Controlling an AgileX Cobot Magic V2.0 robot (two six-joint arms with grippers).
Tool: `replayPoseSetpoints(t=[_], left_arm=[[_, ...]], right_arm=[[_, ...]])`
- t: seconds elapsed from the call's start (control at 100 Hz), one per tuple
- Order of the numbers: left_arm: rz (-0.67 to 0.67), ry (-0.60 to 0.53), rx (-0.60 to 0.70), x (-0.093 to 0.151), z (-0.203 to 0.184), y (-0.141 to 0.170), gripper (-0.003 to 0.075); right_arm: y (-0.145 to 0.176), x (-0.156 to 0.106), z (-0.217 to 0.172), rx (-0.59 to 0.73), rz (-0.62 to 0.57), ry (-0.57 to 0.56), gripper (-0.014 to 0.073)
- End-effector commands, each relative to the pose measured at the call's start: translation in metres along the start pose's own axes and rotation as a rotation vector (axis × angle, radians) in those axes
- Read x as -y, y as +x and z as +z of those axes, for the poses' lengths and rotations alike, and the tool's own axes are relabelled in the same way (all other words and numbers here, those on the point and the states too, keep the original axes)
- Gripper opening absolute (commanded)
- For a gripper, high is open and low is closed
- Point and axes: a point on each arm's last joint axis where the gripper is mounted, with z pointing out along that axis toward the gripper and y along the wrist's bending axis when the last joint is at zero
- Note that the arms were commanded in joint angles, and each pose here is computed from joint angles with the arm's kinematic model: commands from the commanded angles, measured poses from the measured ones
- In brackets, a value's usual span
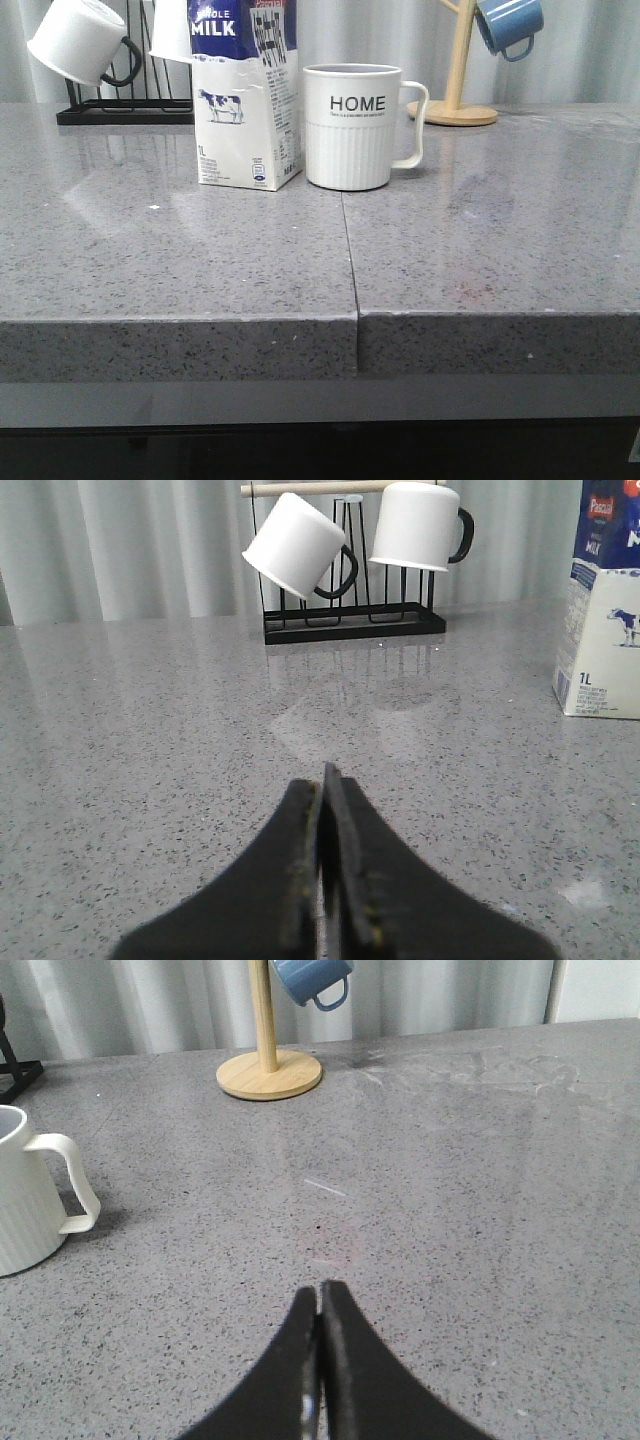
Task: Place milk next to cup
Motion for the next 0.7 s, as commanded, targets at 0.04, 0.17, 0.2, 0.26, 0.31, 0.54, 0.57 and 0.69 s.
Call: replayPoseSetpoints(t=[0.04, 0.17, 0.2, 0.26, 0.31, 0.54, 0.57, 0.69], left_arm=[[-0.012, 0.009, 0.055, 0.0, 0.0, 0.009, -0.0021], [-0.012, 0.009, 0.055, 0.0, 0.0, 0.009, -0.002], [-0.012, 0.009, 0.055, 0.0, 0.0, 0.009, -0.0021], [-0.012, 0.009, 0.055, 0.0, 0.0, 0.009, -0.0021], [-0.012, 0.009, 0.055, 0.0, 0.0, 0.009, -0.0021], [-0.012, 0.009, 0.055, 0.0, 0.0, 0.009, -0.0021], [-0.012, 0.009, 0.055, 0.0, 0.0, 0.009, -0.002], [-0.012, 0.009, 0.055, 0.0, 0.0, 0.009, -0.002]], right_arm=[[-0.016, -0.001, -0.002, 0.102, -0.007, -0.008, -0.0122], [-0.016, -0.001, -0.002, 0.102, -0.007, -0.008, -0.0122], [-0.016, -0.001, -0.002, 0.102, -0.007, -0.008, -0.0122], [-0.016, -0.001, -0.002, 0.102, -0.007, -0.008, -0.0122], [-0.015, -0.001, -0.002, 0.101, -0.007, -0.008, -0.0122], [-0.002, -0.001, -0.013, 0.169, -0.071, -0.02, -0.0122], [0.002, -0.001, -0.016, 0.178, -0.074, -0.023, -0.0122], [0.019, 0.001, -0.028, 0.216, -0.074, -0.032, -0.0122]])
